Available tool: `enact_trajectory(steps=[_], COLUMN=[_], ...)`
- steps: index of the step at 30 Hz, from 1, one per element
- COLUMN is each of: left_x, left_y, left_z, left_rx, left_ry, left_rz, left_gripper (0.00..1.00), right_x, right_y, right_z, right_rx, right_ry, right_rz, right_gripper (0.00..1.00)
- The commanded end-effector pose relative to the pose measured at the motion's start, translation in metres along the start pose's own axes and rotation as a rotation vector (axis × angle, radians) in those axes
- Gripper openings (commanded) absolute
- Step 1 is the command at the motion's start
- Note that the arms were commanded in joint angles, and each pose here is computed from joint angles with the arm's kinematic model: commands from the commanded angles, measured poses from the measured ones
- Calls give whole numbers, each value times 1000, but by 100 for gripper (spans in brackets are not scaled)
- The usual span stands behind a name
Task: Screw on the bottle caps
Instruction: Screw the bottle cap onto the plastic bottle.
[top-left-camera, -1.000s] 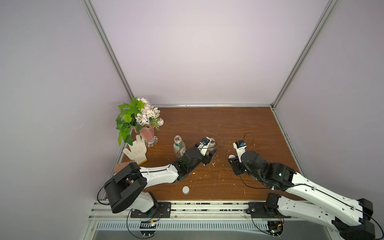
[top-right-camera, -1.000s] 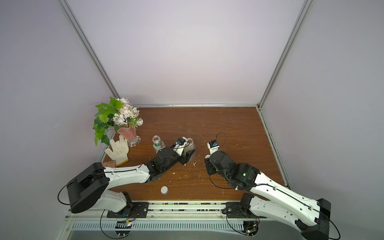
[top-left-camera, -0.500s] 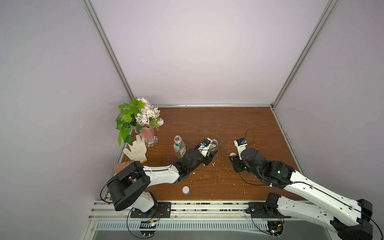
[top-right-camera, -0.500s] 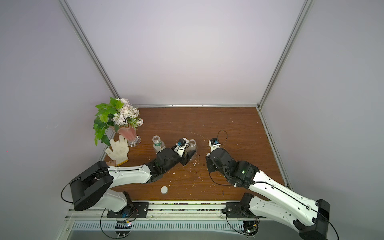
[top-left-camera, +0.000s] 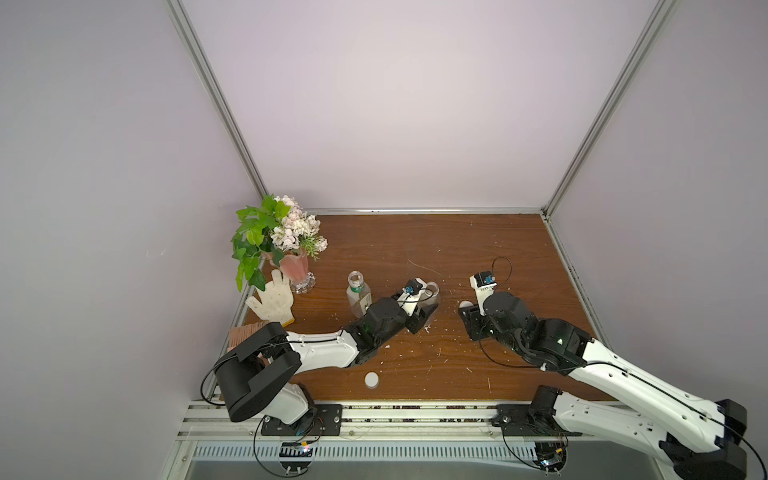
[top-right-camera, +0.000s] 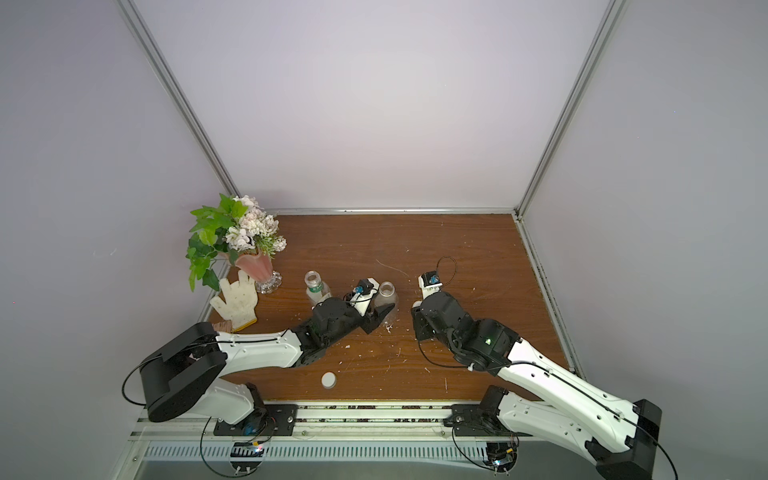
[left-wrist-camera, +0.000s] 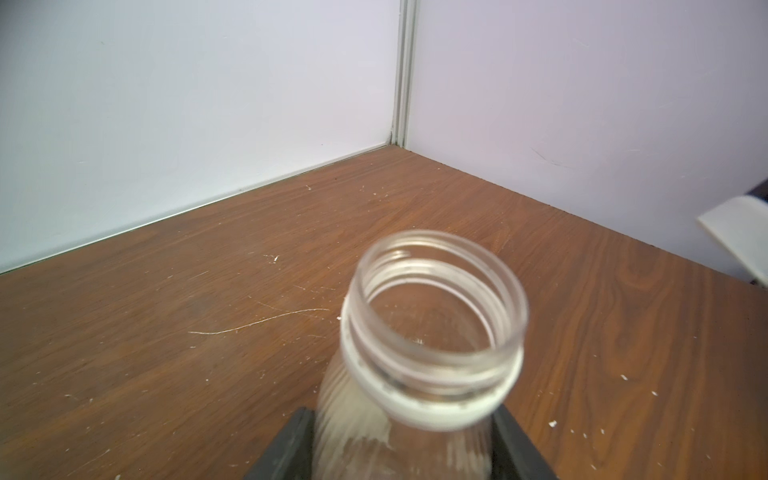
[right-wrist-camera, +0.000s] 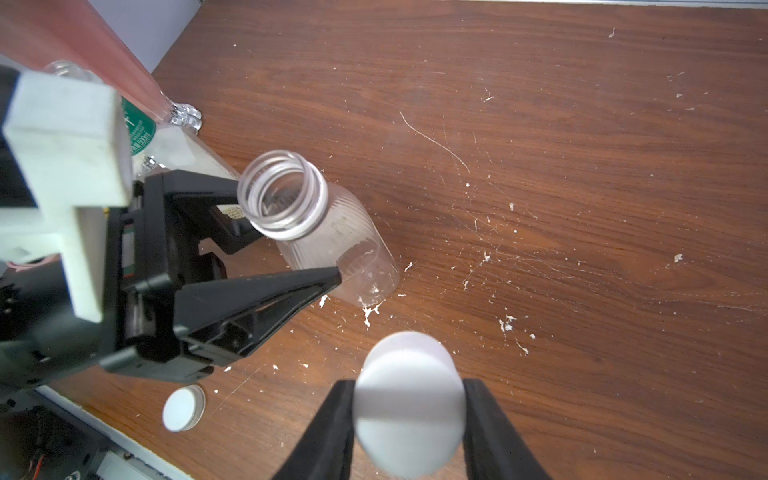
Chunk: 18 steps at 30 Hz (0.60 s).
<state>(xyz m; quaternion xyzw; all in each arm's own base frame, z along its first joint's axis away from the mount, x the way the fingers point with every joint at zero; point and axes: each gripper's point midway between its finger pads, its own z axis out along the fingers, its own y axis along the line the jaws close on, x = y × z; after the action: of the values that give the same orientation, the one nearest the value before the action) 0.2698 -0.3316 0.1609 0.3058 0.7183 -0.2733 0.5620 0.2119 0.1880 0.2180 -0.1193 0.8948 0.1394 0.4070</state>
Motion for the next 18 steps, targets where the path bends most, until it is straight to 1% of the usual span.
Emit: enact_trajectory(steps=[1,7,14,18], left_x=[-12,-9,-7,-5], left_y=[-20,-39,-60,-68], left_z=[-2,-1,4,6], left_rx=[101,187,244,262], left_ry=[-36,-24,-18,-14], left_rz=[-8,0,32,48], left_gripper=[57,57,57,58], right_x=[-13,-16,-23,-27], right_y=[1,7,23,23], right_z=[-6,-9,-17,-19], right_rx=[-4,-30,-99,-79], right_ry=[-28,-24,13,43], right_rz=[15,15,1,-11], right_gripper=[41,40,40,40])
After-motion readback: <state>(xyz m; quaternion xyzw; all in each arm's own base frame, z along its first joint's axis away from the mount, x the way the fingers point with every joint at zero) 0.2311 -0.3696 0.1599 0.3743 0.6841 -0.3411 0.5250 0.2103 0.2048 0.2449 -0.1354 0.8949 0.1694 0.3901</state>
